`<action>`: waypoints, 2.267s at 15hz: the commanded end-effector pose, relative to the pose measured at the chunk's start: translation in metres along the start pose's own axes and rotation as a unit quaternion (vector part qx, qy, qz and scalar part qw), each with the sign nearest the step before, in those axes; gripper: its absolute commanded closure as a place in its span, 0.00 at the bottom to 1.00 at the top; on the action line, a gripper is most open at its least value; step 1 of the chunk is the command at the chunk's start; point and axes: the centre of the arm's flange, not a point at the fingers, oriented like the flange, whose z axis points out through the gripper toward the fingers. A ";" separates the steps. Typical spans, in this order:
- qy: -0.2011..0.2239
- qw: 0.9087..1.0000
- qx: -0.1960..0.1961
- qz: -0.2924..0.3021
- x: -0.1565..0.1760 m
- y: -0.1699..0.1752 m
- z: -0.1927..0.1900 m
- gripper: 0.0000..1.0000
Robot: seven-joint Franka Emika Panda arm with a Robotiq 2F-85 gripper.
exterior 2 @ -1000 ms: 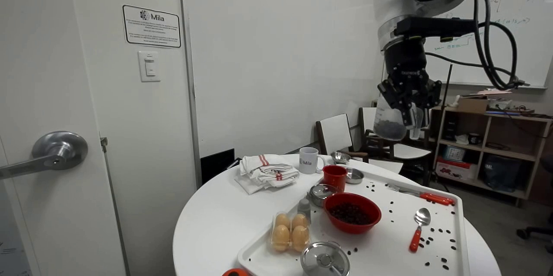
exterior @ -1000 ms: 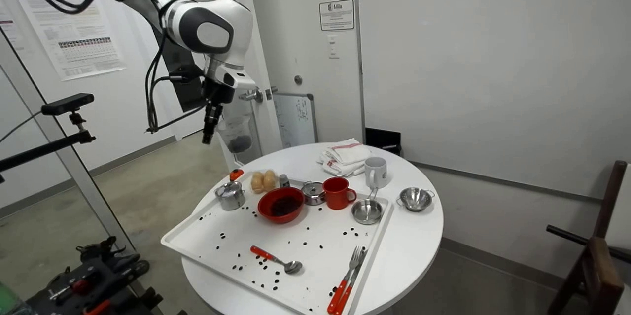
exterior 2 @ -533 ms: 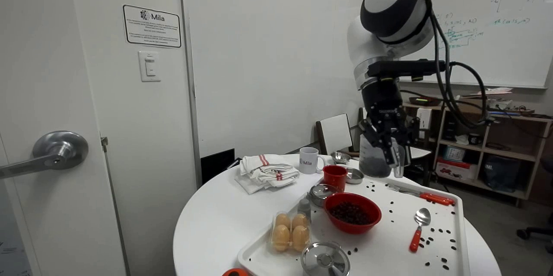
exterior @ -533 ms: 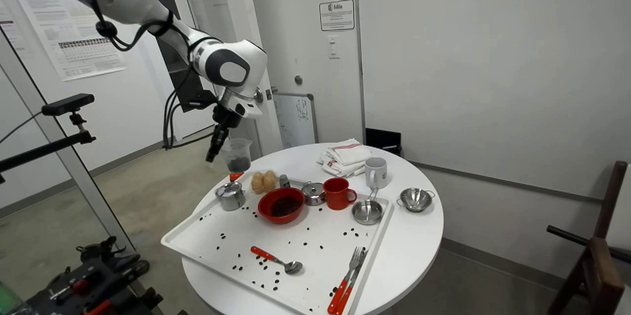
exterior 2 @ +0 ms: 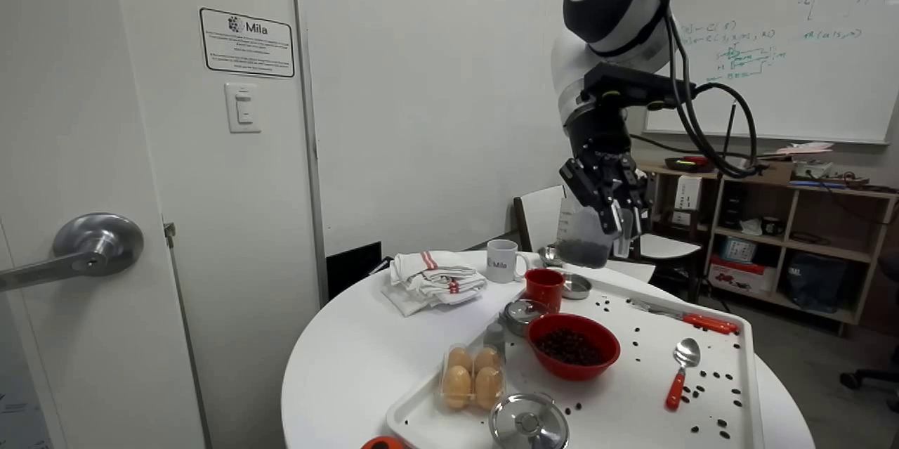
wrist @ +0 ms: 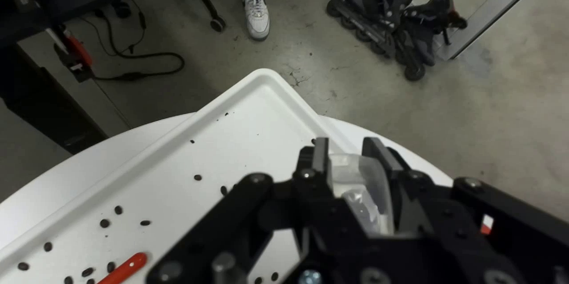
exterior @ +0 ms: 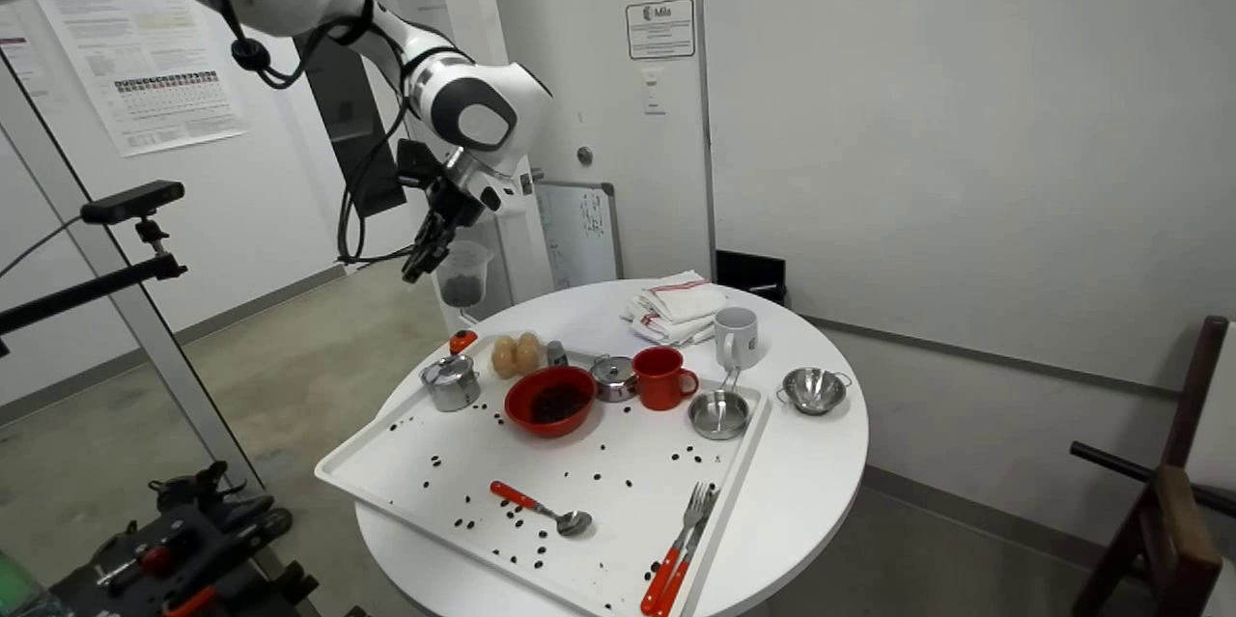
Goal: Pour some contents from the clear jar into the orange bowl
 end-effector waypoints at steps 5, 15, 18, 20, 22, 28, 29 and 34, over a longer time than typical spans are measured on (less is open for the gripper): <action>-0.006 0.999 0.027 0.028 0.005 0.012 -0.021 0.75; -0.074 0.995 0.019 0.060 0.063 0.015 0.016 0.91; -0.096 0.993 0.022 0.067 0.082 0.018 0.025 0.91; -0.121 0.990 0.031 0.061 0.090 0.021 0.026 0.91; -0.157 0.986 0.046 0.046 0.095 0.022 0.021 0.91; -0.227 0.969 0.093 0.037 0.115 0.030 0.008 0.91; -0.234 0.966 0.100 0.040 0.120 0.033 0.007 0.91; -0.263 0.954 0.132 0.055 0.148 0.045 0.009 0.91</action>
